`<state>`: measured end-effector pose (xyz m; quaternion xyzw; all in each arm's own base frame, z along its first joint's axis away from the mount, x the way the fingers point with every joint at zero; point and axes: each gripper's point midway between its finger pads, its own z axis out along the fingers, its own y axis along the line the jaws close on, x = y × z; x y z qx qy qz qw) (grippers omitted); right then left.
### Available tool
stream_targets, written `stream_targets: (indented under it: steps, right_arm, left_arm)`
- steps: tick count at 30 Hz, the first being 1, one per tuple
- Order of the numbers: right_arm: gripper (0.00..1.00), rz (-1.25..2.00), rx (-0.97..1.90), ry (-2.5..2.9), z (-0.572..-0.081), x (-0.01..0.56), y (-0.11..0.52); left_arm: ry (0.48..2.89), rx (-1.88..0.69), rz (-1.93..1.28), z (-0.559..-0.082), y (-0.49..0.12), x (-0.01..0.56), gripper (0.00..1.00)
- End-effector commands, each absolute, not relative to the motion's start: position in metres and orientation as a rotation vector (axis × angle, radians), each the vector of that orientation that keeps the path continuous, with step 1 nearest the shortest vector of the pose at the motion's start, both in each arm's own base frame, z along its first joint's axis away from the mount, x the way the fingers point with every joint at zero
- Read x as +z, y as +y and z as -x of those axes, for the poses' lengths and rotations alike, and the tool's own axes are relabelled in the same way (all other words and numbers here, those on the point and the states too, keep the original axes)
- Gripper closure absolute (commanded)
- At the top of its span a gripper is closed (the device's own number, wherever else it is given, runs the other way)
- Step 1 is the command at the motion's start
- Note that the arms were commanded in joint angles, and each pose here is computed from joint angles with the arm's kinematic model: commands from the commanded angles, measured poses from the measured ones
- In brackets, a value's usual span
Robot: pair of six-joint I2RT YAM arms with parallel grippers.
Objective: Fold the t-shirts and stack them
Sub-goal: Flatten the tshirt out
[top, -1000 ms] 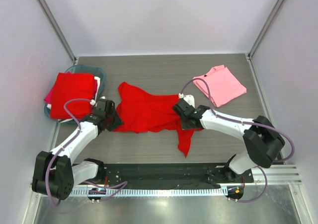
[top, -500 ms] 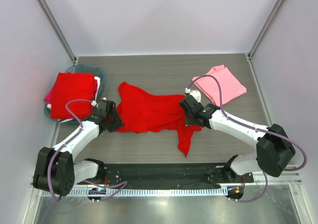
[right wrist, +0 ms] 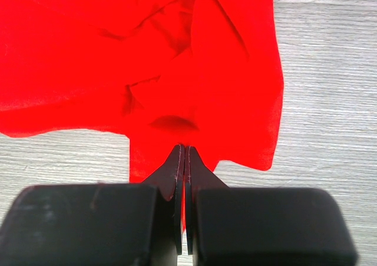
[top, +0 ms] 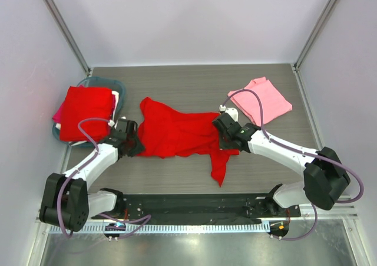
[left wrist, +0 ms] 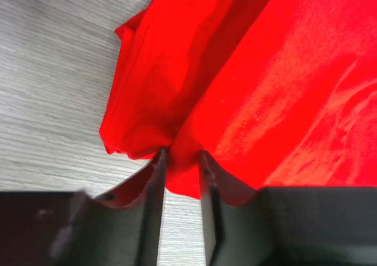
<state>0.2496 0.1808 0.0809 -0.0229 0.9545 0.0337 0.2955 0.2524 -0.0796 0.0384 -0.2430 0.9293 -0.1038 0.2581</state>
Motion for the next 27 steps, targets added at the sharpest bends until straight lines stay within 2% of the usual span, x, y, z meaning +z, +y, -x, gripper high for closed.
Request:
stream_targets:
  steps: [1, 3, 4, 7, 21, 25, 27]
  right_arm:
    - [0.99, 0.055, 0.097, 2.525, -0.252, 0.085, 0.18]
    - [0.99, 0.055, 0.101, 2.524, -0.252, 0.085, 0.181]
    - [0.99, 0.053, 0.104, 2.522, -0.253, 0.086, 0.181]
    - [0.99, 0.045, 0.112, 2.515, -0.254, 0.09, 0.18]
    - [0.99, -0.065, 0.197, 2.481, -0.27, 0.115, 0.15]
    - [0.99, -0.072, 0.23, 2.489, -0.269, 0.115, 0.147]
    - [0.99, -0.057, 0.246, 2.503, -0.266, 0.113, 0.149]
  left_arm:
    - [2.481, -0.297, 0.645, -0.263, -0.08, 0.046, 0.78]
    - [2.485, -0.306, 0.644, -0.263, -0.082, 0.045, 0.83]
    - [2.483, -0.308, 0.64, -0.263, -0.082, 0.046, 0.89]
    - [2.469, -0.316, 0.636, -0.264, -0.082, 0.051, 0.96]
    - [2.413, -0.409, 0.599, -0.265, -0.091, 0.102, 0.96]
    - [2.408, -0.416, 0.586, -0.266, -0.091, 0.111, 0.89]
    - [2.412, -0.413, 0.587, -0.266, -0.092, 0.109, 0.92]
